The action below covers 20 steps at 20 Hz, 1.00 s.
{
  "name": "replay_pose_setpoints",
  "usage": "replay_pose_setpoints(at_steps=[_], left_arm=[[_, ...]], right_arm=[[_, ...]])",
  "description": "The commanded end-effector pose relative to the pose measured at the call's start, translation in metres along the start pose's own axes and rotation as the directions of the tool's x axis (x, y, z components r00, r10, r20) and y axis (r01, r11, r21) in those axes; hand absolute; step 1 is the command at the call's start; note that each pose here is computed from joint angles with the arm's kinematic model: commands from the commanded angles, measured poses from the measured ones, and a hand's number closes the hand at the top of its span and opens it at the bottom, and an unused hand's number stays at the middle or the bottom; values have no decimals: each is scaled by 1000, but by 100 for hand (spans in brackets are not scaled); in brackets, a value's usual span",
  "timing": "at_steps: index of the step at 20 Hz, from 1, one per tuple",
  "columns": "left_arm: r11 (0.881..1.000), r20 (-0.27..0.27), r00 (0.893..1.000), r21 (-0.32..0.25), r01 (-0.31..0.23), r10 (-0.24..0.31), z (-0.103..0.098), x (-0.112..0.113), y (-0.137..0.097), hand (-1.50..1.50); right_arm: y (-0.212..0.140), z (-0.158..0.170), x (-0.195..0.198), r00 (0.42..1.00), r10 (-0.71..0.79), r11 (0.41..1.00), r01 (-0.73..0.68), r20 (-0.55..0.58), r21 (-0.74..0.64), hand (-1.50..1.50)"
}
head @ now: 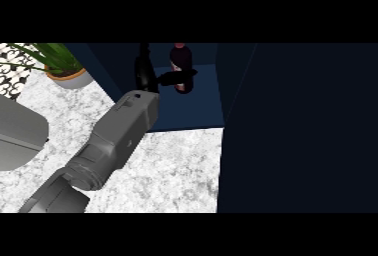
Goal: Pick up the wine, place it into the cabinet and close the cabinet
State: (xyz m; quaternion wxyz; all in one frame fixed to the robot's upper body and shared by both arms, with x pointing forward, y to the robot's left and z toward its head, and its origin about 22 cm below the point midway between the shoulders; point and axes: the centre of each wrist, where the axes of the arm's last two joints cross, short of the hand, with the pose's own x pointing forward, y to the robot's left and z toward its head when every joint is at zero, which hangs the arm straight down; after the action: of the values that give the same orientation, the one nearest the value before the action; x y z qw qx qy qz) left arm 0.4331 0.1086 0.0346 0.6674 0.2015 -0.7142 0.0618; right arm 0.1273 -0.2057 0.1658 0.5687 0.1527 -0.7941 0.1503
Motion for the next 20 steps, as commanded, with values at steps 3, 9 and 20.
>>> replay_pose_setpoints(at_steps=[3,9,20], left_arm=[[1000,30,1000,10,-1,1,-12,-15,28,-150],[993,101,993,-106,-52,63,-2,-2,6,-150],[940,160,945,-238,-243,284,18,9,-19,-150]], right_arm=[[2,20,25,998,-38,999,38,56,12,-150],[4,31,35,997,-43,999,41,60,21,-150],[5,33,38,997,-38,999,40,64,-27,-150]])
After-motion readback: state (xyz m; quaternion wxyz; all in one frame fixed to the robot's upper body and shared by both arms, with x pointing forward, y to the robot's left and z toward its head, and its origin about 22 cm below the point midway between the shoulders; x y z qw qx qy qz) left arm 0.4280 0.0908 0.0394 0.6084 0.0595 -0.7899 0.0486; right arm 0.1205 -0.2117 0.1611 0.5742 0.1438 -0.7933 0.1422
